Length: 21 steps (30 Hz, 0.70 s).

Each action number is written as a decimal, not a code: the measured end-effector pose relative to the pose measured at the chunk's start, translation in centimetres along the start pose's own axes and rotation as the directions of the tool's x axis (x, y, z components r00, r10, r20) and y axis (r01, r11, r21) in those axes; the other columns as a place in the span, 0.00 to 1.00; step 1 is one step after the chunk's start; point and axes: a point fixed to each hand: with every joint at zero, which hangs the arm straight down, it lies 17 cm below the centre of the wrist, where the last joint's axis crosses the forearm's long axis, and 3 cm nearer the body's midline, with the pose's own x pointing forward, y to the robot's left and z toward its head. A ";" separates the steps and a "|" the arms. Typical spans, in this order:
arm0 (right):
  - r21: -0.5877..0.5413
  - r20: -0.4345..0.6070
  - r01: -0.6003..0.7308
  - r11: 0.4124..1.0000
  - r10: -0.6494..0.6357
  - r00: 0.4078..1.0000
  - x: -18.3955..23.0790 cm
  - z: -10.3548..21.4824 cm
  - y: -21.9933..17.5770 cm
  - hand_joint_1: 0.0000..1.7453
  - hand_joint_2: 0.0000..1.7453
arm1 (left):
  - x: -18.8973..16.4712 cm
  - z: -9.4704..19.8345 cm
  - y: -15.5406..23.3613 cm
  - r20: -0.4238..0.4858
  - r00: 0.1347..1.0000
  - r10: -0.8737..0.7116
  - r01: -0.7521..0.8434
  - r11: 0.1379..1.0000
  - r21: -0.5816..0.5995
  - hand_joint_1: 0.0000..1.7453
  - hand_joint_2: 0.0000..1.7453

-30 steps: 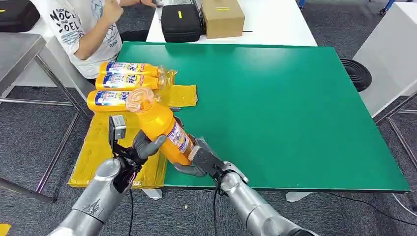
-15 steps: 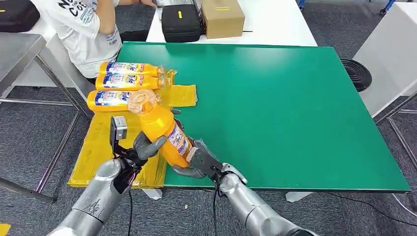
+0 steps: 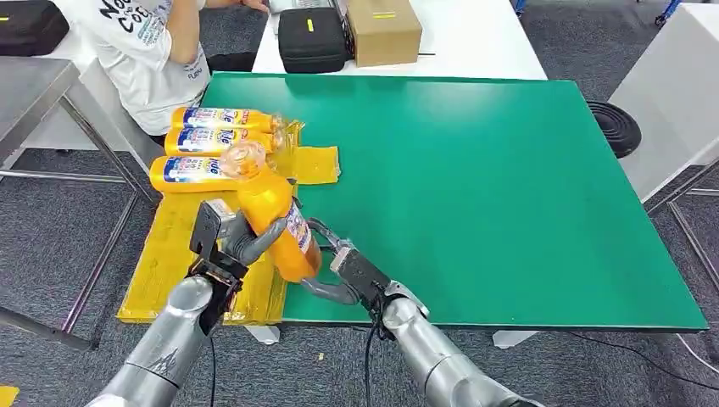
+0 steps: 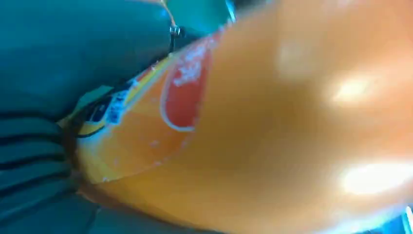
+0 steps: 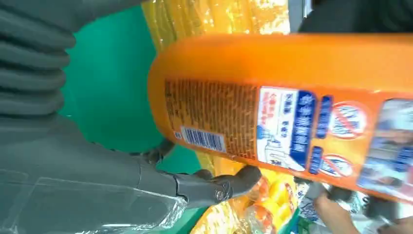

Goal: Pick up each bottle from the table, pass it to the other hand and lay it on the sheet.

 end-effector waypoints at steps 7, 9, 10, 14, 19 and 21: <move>-0.035 0.102 0.025 0.999 -0.022 0.995 3.2 -0.1 -1.3 0.00 0.00 | 0.0 0.6 2.8 0.000 0.999 -0.043 0.043 0.995 0.095 1.00 1.00; -0.049 0.131 0.023 0.999 -0.017 0.991 4.1 0.2 -1.8 0.00 0.00 | 0.4 0.7 4.2 0.004 0.996 -0.087 0.086 0.987 0.137 1.00 1.00; -0.055 0.143 0.024 0.998 -0.016 0.990 4.5 0.4 -1.9 0.00 0.00 | 0.6 0.8 5.0 0.002 0.993 -0.120 0.118 0.980 0.160 1.00 1.00; -0.078 0.185 0.021 0.997 -0.006 0.983 5.9 1.3 -2.8 0.00 0.00 | 1.7 0.8 7.6 0.003 0.982 -0.191 0.186 0.959 0.212 1.00 1.00; -0.104 0.212 0.011 0.994 0.012 0.977 6.8 1.8 -3.6 0.00 0.00 | 2.2 0.8 9.1 -0.010 0.962 -0.274 0.268 0.932 0.242 1.00 1.00; -0.136 0.227 0.005 0.991 0.026 0.974 7.4 2.3 -4.3 0.00 0.00 | 2.7 0.4 10.7 -0.045 0.923 -0.383 0.382 0.890 0.248 1.00 1.00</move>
